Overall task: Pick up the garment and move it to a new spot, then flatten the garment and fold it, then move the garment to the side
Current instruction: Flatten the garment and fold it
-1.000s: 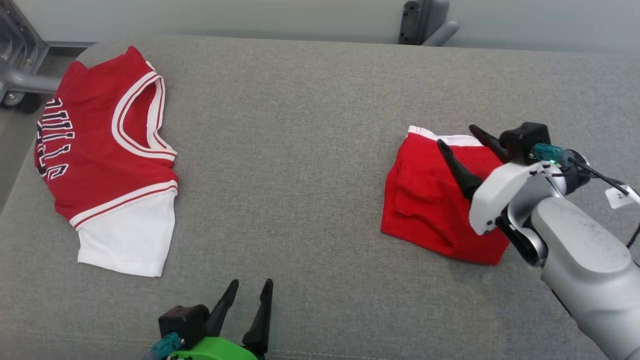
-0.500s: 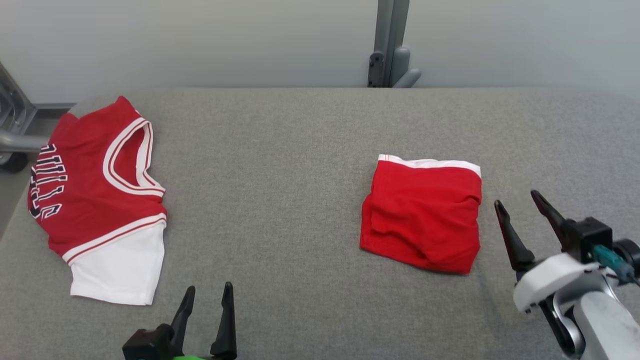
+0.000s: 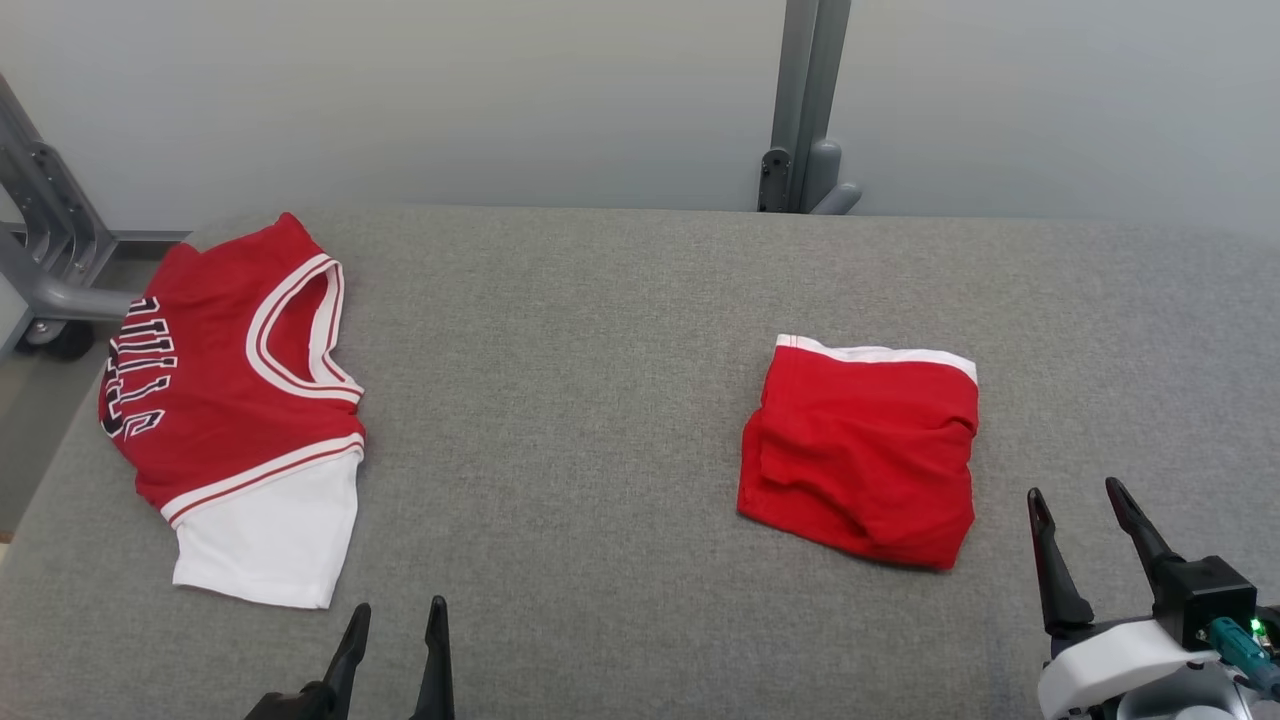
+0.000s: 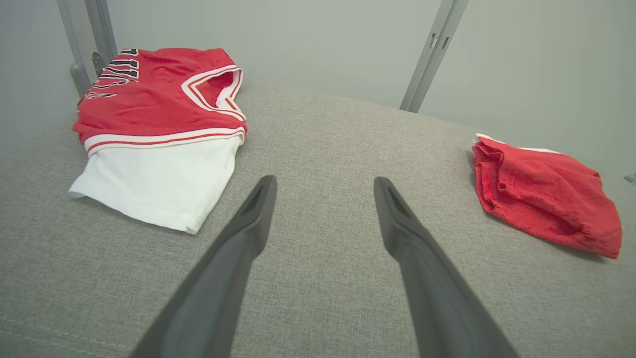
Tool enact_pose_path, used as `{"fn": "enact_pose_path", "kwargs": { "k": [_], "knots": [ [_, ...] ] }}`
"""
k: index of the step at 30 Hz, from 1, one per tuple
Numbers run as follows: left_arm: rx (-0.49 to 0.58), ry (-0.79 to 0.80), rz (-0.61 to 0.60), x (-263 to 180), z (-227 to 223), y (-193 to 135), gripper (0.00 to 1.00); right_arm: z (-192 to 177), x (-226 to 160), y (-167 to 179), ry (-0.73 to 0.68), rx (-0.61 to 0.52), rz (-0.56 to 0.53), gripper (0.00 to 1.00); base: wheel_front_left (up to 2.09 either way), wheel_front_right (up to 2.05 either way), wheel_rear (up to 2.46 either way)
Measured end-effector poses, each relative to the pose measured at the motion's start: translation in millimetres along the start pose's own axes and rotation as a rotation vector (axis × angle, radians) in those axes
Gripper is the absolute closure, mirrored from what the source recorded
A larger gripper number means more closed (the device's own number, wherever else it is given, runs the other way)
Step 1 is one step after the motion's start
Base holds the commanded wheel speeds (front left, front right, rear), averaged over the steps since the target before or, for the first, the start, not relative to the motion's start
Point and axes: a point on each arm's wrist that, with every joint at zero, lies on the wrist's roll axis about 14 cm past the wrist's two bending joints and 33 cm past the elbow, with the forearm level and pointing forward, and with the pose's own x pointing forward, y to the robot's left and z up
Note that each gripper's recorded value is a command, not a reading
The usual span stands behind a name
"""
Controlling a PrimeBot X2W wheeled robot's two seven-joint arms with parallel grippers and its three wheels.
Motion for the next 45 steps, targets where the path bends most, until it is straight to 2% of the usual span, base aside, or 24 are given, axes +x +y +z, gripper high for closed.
{"fn": "enact_pose_path", "kwargs": {
  "k": [1,2,3,11,21,29,33,45],
  "knots": [
    [0.003,0.0,-0.001,-0.6,-0.6,0.0,0.0,1.6,1.0,0.2,-0.005,-0.001,0.0,0.09,0.0,0.0,0.0],
    [0.005,0.0,0.0,-0.9,-1.1,0.6,0.0,3.7,2.9,1.1,-0.012,-0.002,0.003,0.73,0.0,0.0,0.0],
    [0.007,0.001,0.002,-0.7,-1.5,1.4,0.0,5.8,6.2,2.3,-0.019,-0.002,0.008,1.0,0.0,0.0,0.0],
    [0.012,-0.009,0.003,11.9,1.4,3.1,0.0,9.2,59.0,20.9,-0.029,0.009,0.07,1.0,0.0,0.0,0.0],
    [0.002,0.041,0.025,39.1,-12.8,9.4,0.0,-61.6,111.6,85.4,0.179,-0.045,0.268,1.0,0.0,0.0,0.0],
    [0.011,0.063,0.103,35.6,-19.0,32.6,0.0,-104.9,105.8,130.4,0.299,-0.047,0.411,1.0,0.0,0.0,0.0],
    [0.016,0.062,0.113,33.4,-18.7,35.9,0.0,-110.1,95.0,144.1,0.317,-0.051,0.464,1.0,0.0,0.0,0.0],
    [0.008,0.051,0.098,30.5,-16.7,30.9,0.0,-112.9,60.7,149.1,0.351,-0.028,0.503,1.0,0.0,0.0,0.0]
  ]
}}
